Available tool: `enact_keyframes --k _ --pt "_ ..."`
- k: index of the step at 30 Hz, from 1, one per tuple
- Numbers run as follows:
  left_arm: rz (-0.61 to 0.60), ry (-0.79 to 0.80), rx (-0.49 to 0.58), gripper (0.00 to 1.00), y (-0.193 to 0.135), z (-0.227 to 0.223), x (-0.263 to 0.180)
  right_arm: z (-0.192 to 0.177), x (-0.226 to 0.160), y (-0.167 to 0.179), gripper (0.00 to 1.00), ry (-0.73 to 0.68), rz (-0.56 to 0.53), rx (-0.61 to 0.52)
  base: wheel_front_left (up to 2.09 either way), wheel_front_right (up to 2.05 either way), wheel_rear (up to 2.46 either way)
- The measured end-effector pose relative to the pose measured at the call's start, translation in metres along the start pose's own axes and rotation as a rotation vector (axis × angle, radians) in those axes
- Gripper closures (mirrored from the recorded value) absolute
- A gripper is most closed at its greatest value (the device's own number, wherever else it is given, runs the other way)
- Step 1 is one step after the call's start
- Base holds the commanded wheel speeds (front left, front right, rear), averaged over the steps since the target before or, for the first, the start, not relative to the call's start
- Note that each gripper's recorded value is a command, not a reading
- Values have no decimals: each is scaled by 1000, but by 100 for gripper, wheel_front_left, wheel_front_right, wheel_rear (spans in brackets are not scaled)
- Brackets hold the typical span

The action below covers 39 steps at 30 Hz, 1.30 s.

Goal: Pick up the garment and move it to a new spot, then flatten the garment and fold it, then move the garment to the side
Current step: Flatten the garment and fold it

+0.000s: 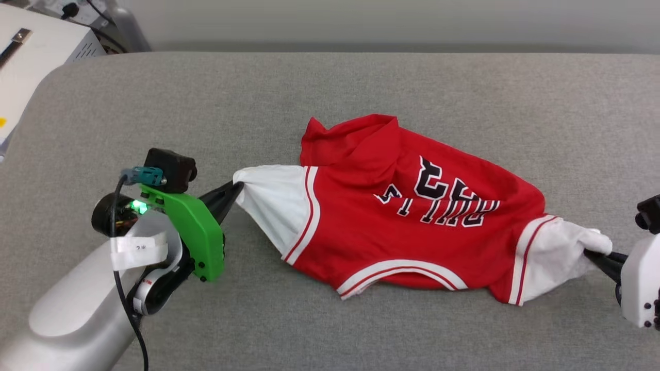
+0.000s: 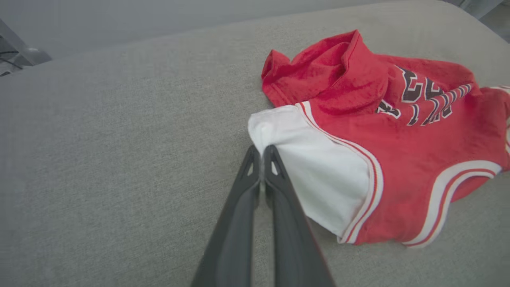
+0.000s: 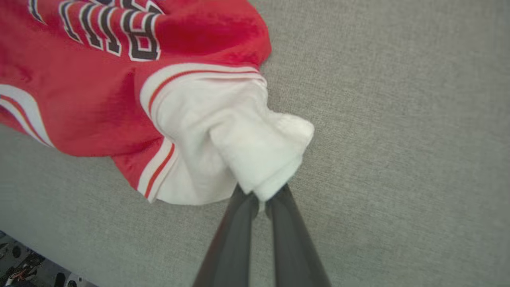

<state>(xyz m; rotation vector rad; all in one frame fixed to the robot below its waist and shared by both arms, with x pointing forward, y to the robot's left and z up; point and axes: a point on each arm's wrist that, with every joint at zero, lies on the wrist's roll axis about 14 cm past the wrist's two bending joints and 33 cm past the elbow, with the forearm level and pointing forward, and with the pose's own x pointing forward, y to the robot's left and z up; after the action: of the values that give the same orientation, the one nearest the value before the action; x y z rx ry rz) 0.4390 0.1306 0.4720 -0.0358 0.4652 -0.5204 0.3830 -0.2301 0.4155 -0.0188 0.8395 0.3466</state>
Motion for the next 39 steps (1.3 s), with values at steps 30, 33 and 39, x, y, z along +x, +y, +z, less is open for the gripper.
enact_keyframes --k 30,33,39 --pt "-137 -672 248 100 -68 307 -36 311 -164 -5 100 -1013 -107 -139 0 0 0" --pt "-117 -702 242 100 -55 334 -20 346 -161 -12 100 -1060 -150 -163 0 0 0" --pt "-70 -783 223 100 -24 381 4 409 -157 -27 100 -1157 -219 -187 0 0 0"
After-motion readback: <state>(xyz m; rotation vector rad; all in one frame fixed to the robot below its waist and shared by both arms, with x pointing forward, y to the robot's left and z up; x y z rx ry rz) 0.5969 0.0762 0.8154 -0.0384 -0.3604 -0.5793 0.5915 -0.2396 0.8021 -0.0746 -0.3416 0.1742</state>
